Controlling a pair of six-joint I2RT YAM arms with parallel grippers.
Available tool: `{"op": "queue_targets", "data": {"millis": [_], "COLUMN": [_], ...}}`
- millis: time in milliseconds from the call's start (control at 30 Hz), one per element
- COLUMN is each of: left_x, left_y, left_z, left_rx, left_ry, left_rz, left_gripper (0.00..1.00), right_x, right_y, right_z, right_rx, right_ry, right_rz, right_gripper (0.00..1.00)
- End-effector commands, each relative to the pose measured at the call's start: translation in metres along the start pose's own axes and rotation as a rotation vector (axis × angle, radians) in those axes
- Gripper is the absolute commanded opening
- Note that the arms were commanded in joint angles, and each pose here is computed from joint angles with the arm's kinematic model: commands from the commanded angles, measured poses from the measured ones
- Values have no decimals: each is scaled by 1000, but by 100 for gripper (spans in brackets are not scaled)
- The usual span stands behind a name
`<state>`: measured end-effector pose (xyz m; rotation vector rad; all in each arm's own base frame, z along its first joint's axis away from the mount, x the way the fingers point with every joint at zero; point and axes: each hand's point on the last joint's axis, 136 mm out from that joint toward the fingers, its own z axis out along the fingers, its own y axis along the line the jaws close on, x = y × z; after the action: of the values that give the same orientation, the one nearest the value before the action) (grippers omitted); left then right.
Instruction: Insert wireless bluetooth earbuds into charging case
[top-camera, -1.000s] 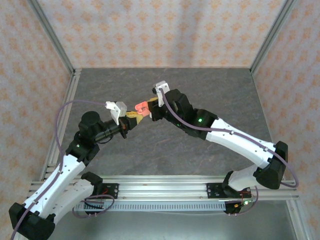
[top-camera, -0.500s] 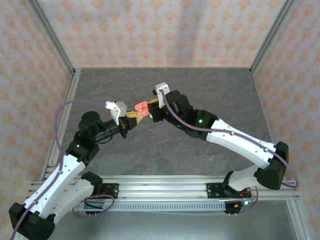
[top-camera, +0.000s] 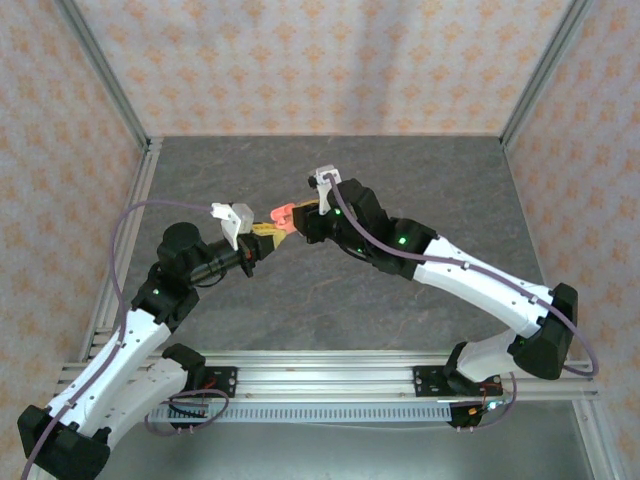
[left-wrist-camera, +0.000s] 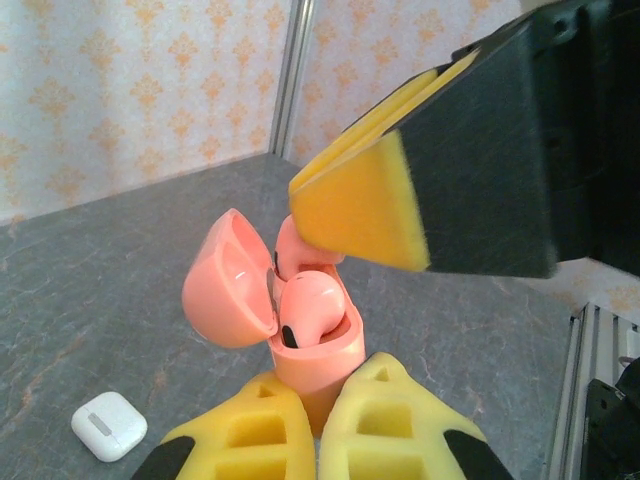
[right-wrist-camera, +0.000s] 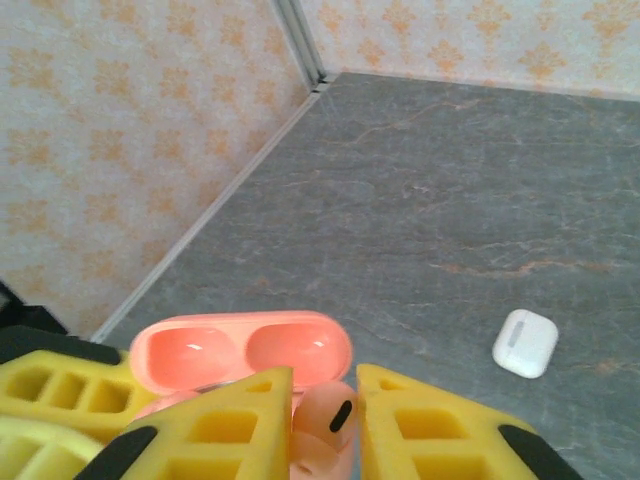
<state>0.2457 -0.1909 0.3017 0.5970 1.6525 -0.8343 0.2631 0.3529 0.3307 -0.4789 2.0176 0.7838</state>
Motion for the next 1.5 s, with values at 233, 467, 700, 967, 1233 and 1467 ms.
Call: {"op": "queue_targets", "data": {"millis": [233,467,700,967,1233,1467], "left_x": [-32,-33,-42,-46,-48,-47], "left_y": [-12,-13,-16,-19,-21,-22], "left_z": [-5,-6,-8,-10,-12,-12], "left_rx": [27,28,37,46,49,51], "left_ry": [-89,-94,-122,-139,-145,-144], "left_rz": [55,60,55,47,49,48], "left_gripper": [0,0,0,0,0,0], "right_x": [-20,-34,-19,-13,-11,-12], "right_y": [22,16,14,18,21,24], "right_z": [-16,-33,-31,-26,-19,-13], "right_rx": [-52,-2,-6,-26,-37,-45], "right_ry": [35,16,70,96,111,122], "right_rz": [93,113,131,139,125,113], "right_gripper": [36,36,21,12,9,9]}}
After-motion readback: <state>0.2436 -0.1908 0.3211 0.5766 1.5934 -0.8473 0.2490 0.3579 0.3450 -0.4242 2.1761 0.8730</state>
